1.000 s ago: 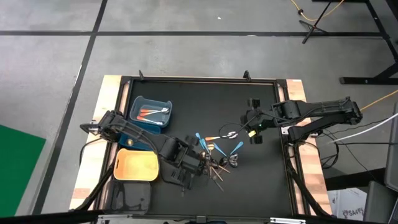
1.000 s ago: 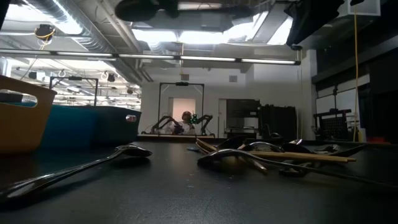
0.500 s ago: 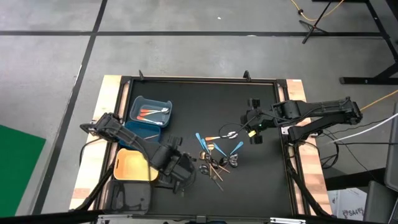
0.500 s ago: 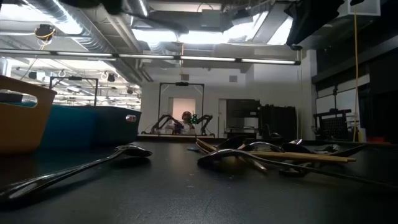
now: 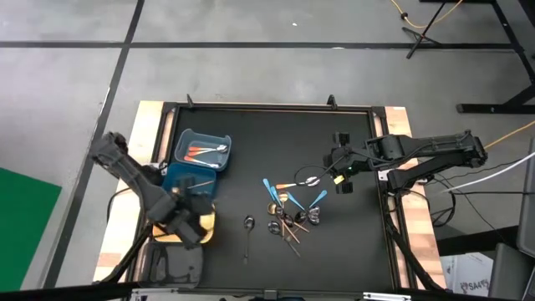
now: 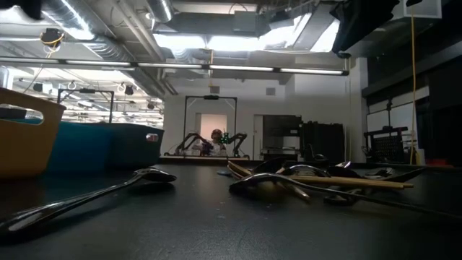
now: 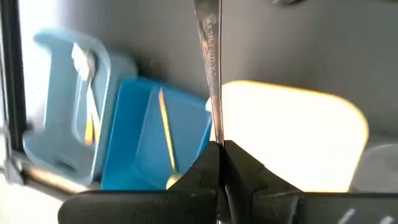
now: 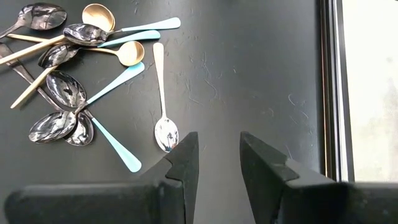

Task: Sort silverware by color (type)
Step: Put the black spoon into the orange bin

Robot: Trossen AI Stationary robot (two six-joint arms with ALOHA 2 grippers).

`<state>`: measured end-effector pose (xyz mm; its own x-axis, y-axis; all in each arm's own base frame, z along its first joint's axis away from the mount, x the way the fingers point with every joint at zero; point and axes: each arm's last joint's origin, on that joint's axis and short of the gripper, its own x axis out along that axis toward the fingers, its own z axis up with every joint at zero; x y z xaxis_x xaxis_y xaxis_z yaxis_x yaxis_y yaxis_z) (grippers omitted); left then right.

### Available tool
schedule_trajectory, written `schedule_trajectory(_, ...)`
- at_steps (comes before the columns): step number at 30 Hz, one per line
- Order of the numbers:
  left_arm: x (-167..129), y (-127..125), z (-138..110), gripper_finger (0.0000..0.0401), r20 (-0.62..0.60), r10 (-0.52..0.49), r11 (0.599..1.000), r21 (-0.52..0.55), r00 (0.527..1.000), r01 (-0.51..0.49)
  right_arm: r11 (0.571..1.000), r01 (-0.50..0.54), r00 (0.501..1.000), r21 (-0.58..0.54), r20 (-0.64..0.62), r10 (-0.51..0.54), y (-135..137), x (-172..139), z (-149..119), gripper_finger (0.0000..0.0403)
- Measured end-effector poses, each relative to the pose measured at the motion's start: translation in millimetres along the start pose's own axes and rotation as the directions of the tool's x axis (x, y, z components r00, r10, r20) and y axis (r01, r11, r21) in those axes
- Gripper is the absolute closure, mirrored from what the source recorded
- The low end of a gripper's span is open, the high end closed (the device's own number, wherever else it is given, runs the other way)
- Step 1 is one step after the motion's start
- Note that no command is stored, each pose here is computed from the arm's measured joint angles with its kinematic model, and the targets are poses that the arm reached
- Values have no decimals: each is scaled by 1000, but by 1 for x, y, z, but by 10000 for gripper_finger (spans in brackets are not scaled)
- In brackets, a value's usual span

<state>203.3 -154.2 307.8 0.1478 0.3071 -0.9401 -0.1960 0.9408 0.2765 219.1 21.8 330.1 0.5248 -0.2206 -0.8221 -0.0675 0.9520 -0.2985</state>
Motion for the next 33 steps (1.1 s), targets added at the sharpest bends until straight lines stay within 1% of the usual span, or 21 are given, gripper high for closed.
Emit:
schedule_trajectory(2, 9, 2, -16, 397, -5, -3, 999, -50, 1000, 3, 1000, 0, 1000, 0, 0, 0, 0, 0, 0, 297)
schedule_trajectory(5, 24, 1, -34, 397, 16, -34, 994, -102, 999, 35, 1000, 0, 1000, 0, 0, 0, 0, 0, 0, 297)
schedule_trajectory(10, 46, -9, -52, 397, 59, -115, 989, -83, 992, 119, 1000, 0, 1000, 0, 0, 0, 0, 0, 0, 297)
schedule_trajectory(17, 73, -20, -64, 393, 32, -180, 981, -72, 983, 182, 1000, 0, 1000, 0, 0, 0, 0, 0, 0, 297)
schedule_trajectory(21, 82, -19, -69, 393, -17, -178, 977, -121, 984, 174, 1000, 0, 1000, 0, 0, 0, 0, 0, 0, 297)
schedule_trajectory(25, 89, -18, -73, 392, -61, -174, 974, -158, 983, 163, 1000, 0, 1000, 0, 0, 0, 0, 0, 0, 297)
schedule_trajectory(29, 91, -18, -75, 392, -98, -185, 973, -159, 978, 169, 1000, 0, 1000, 0, 0, 0, 0, 0, 0, 297)
schedule_trajectory(33, 91, -18, -76, 392, -101, -189, 972, -160, 977, 171, 1000, 0, 1000, 0, 0, 0, 0, 0, 0, 297)
